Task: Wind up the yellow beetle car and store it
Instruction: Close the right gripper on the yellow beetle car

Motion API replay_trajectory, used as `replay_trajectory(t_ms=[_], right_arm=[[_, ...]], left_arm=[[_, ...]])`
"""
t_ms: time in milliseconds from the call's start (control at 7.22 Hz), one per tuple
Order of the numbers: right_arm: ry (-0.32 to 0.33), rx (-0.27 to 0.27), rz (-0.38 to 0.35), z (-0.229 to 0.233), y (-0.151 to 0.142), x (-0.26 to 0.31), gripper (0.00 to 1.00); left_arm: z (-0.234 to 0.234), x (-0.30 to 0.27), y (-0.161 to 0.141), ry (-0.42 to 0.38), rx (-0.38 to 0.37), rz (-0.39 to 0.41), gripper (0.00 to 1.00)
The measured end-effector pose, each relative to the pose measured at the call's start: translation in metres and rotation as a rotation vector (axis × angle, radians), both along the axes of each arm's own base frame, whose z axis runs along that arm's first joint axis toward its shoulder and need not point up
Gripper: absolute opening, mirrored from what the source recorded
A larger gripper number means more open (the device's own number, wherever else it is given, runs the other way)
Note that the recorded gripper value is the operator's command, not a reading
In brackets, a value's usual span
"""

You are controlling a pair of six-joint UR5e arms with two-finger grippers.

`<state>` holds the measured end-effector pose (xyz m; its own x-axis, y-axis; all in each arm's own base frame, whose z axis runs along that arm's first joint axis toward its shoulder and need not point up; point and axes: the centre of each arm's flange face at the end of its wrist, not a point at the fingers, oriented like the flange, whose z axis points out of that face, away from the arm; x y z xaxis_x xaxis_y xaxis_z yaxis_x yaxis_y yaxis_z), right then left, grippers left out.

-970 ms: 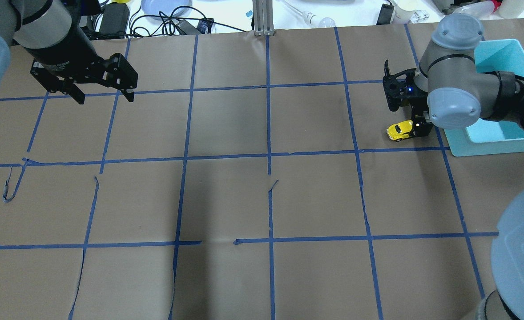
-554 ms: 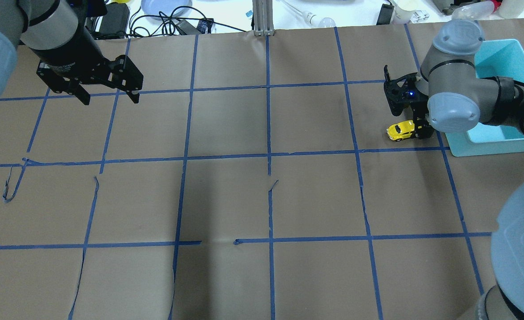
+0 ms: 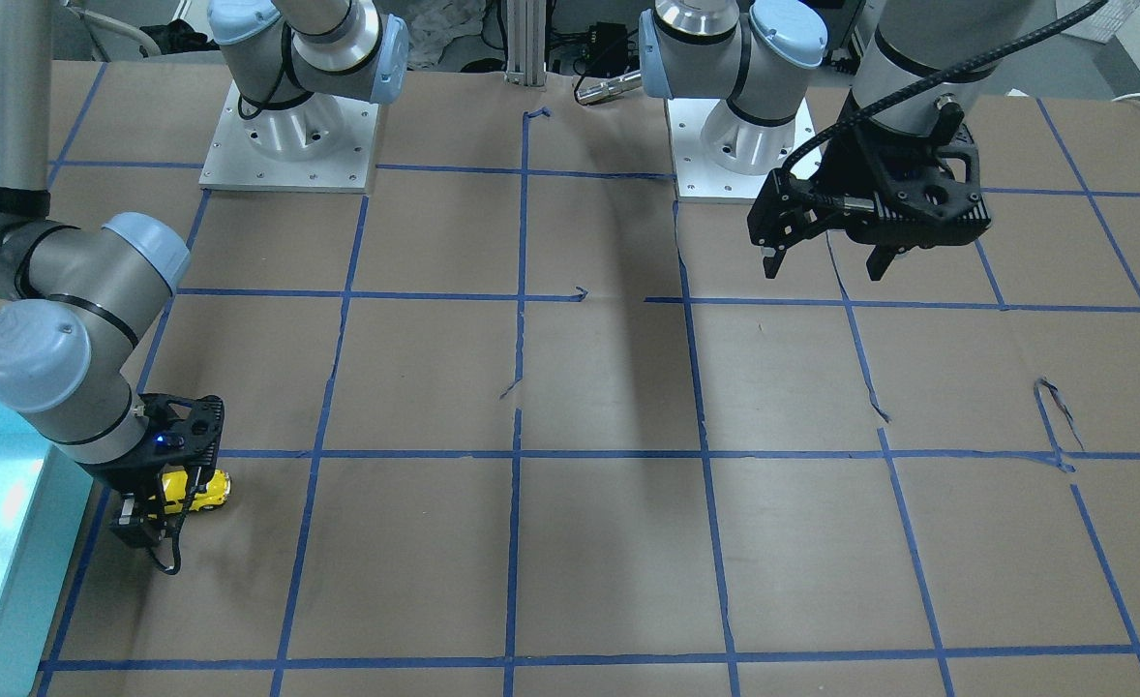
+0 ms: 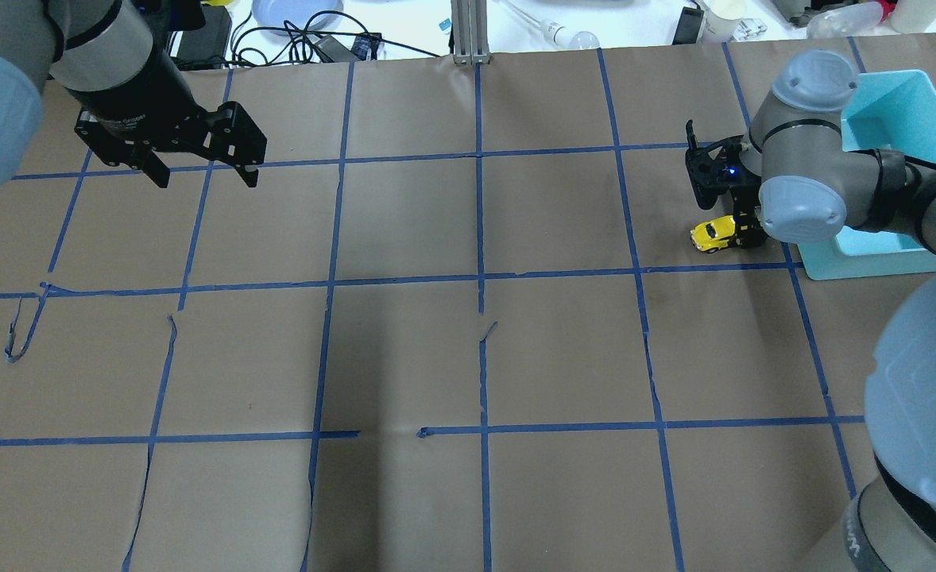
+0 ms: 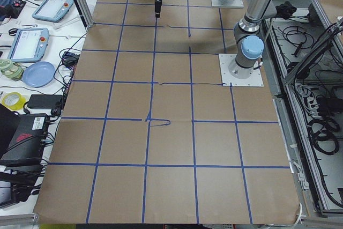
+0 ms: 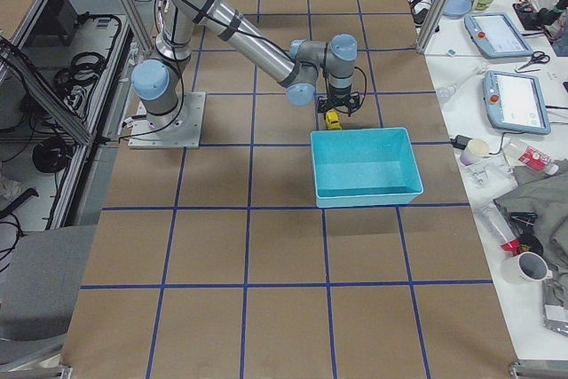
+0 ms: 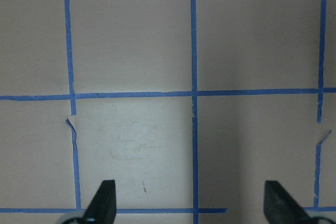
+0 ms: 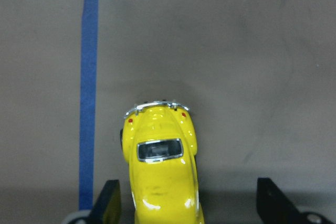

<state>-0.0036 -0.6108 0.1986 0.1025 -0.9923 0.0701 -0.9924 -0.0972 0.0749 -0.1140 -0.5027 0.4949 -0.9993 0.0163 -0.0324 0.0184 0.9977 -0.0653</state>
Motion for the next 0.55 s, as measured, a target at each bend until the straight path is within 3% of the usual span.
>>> replay_trajectory(t_ms=[139, 416, 554], right_arm=[[0.001, 0.002, 0.001, -0.0013, 0.0004, -0.0003, 0.5], [0.008, 0.006, 0.001, -0.0017, 0.0015, -0.0016, 0.08], [0.014, 0.001, 0.001, 0.0022, 0.0007, -0.0023, 0.0]], left_arm=[[-0.0004, 0.0003, -0.0001, 0.0, 0.001, -0.001, 1.0], [-0.0001, 0.0012, 0.0003, -0.004, 0.001, -0.017, 1.0], [0.0007, 0.0015, 0.0006, -0.006, 0.0, -0.031, 1.0]])
